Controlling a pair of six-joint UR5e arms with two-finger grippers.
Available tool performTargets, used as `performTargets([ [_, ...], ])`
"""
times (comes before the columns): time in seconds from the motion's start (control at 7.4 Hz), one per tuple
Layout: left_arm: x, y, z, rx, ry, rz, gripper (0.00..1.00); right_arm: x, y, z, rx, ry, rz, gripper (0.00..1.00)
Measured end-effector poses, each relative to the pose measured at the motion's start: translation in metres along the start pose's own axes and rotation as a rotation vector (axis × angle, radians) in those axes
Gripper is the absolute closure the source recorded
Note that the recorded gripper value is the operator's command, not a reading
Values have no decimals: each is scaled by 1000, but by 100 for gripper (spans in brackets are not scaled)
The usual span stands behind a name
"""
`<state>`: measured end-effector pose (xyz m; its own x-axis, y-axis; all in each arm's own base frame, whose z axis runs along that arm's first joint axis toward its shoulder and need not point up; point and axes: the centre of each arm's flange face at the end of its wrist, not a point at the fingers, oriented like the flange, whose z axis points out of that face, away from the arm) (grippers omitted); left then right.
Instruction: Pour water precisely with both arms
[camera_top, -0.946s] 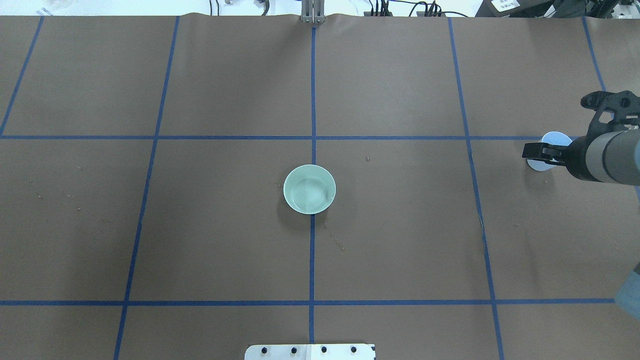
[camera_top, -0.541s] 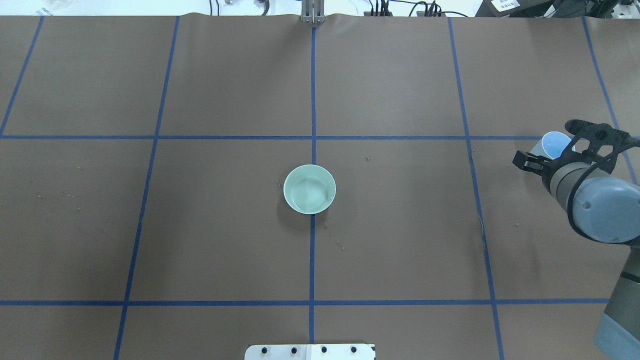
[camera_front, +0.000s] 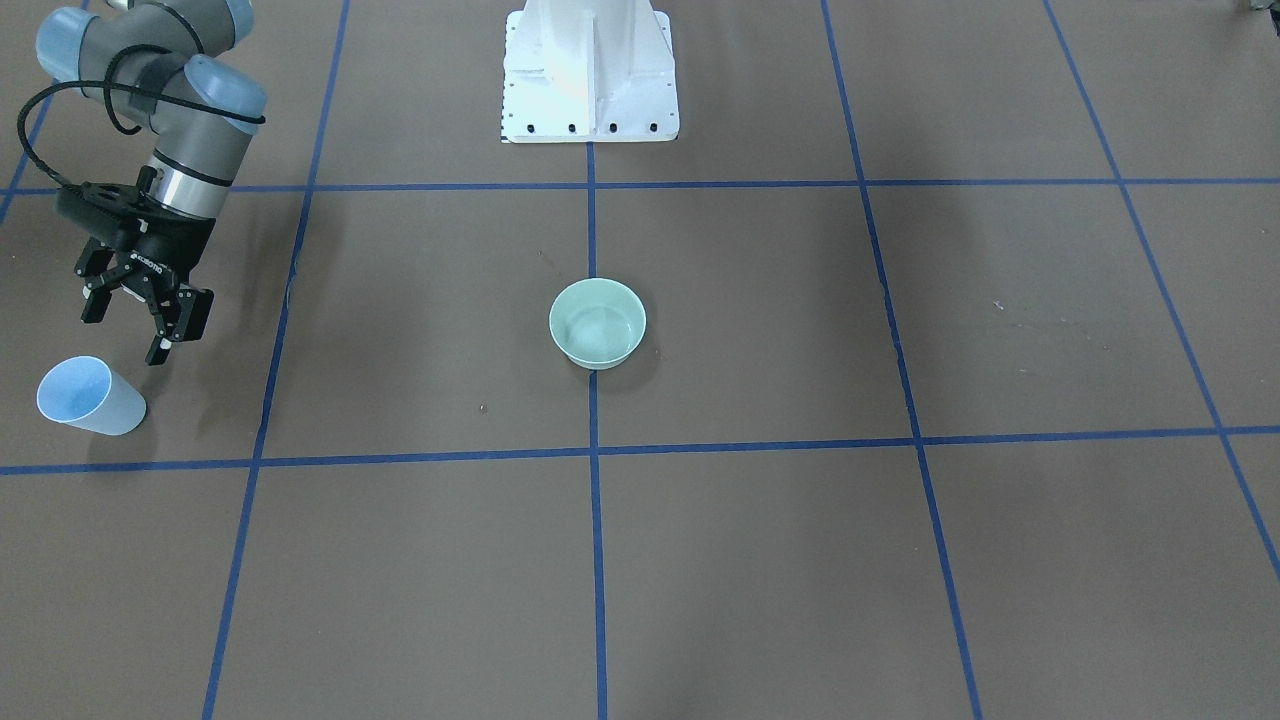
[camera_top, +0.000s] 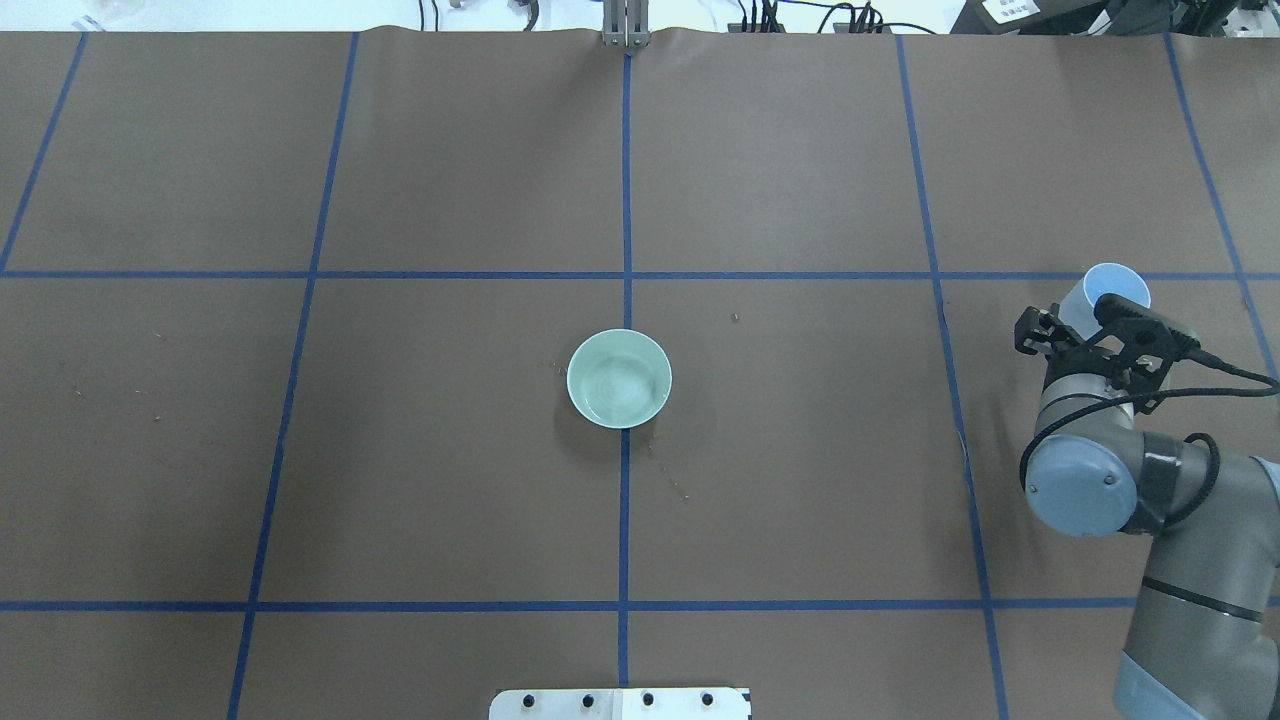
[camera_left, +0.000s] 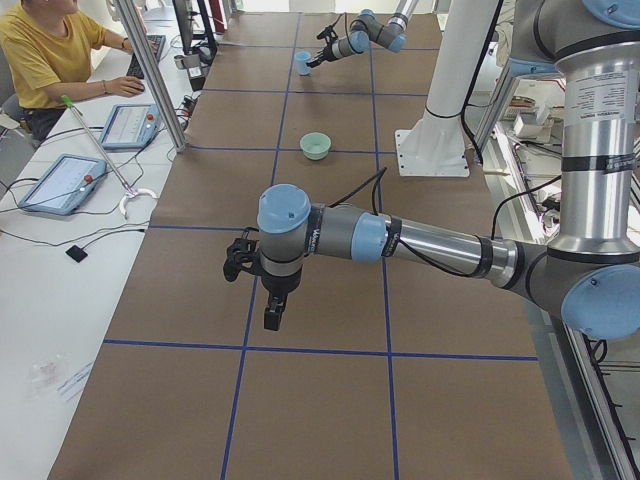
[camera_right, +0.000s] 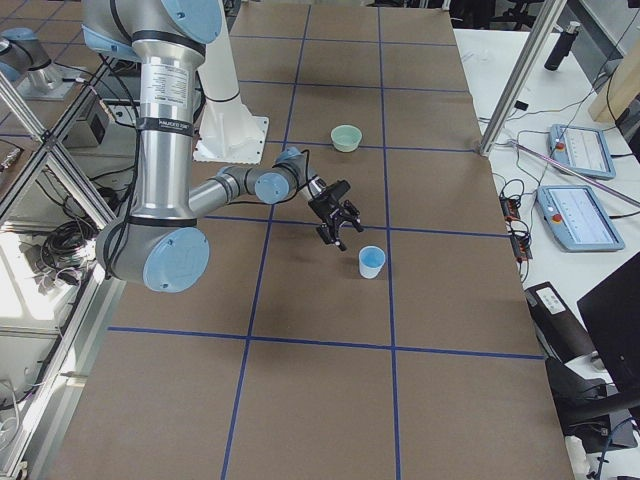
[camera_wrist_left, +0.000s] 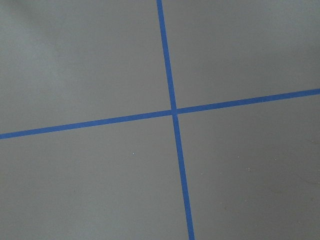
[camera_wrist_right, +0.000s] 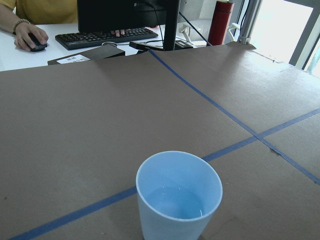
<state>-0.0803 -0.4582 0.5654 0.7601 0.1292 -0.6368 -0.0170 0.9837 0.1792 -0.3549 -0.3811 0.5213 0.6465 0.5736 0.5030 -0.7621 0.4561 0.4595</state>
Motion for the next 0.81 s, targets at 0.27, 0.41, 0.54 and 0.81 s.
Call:
performTargets([
  [0.27, -1, 4, 1, -3, 0, -5, 0, -14, 18, 15, 59, 24, 12, 1],
  [0.41, -2, 5, 1, -4, 0, -7, 0, -13, 23, 23, 82, 36, 5, 1],
  [0.54, -2, 6, 1, -4, 0, -8, 0, -7, 29, 34, 104, 53, -11, 0],
  [0.81, -3, 6, 1, -4, 0, -9, 0, 3, 38, 50, 127, 79, -35, 0],
])
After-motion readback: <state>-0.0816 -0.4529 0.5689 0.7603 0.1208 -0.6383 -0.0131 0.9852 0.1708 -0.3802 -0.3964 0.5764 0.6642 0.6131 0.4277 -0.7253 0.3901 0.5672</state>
